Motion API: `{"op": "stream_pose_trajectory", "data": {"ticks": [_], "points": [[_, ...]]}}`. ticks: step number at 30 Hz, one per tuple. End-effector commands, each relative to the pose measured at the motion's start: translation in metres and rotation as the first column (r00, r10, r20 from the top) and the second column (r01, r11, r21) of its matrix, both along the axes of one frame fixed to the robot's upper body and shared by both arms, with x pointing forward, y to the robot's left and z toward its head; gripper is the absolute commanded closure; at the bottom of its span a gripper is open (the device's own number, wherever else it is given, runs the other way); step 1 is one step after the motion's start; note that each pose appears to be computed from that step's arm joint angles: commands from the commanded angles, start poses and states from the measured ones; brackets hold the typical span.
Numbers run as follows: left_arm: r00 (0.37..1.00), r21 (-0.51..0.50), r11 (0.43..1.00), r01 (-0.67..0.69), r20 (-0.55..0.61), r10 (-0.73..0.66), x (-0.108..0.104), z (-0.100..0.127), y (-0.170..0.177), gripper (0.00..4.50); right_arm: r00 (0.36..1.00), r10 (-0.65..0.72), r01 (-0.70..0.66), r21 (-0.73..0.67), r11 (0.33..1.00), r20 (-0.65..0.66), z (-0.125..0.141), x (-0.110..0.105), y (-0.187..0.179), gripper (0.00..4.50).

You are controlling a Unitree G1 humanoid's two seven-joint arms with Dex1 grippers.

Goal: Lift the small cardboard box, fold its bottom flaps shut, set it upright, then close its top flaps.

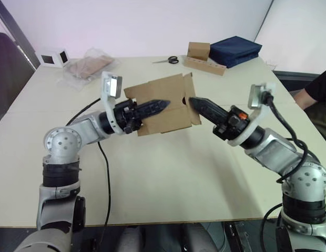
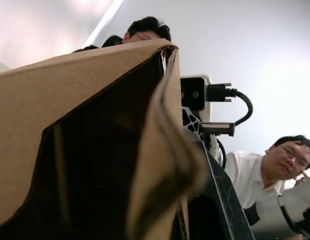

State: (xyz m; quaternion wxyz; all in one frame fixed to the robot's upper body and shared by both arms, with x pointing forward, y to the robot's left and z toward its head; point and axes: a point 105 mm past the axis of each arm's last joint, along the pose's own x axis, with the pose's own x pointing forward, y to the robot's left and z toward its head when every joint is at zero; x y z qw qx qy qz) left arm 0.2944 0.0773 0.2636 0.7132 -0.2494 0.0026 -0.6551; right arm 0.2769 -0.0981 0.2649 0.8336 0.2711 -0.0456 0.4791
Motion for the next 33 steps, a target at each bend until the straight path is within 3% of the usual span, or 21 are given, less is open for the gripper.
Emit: {"op": "stream_pose_trajectory", "data": {"ticks": [1,8,16,26,33], "points": [[0.996,0.011,1.0,-0.011,0.088,0.01,-0.004,0.006,-0.006,4.5,0.997,0.036,-0.036,0.007,0.999,0.067,0.013,-0.012,0.01,3.34],[0.983,0.034,0.999,-0.022,0.185,0.016,-0.006,0.009,-0.01,4.5,0.996,0.032,-0.029,-0.034,0.999,0.087,0.01,-0.013,0.017,3.34],[0.983,-0.001,1.0,-0.027,0.183,0.027,-0.003,0.017,-0.007,4.5,0.996,0.031,-0.028,-0.03,0.999,0.088,0.007,-0.011,0.021,3.34],[0.982,-0.006,1.0,-0.026,0.188,0.027,-0.004,0.019,-0.008,4.5,0.989,0.126,-0.126,-0.003,0.992,0.077,0.009,-0.021,0.04,3.34],[0.98,0.014,1.0,-0.023,0.196,0.019,-0.004,0.018,-0.005,4.5,0.993,0.086,-0.084,-0.033,0.996,0.078,0.007,-0.013,0.023,3.34]]}}
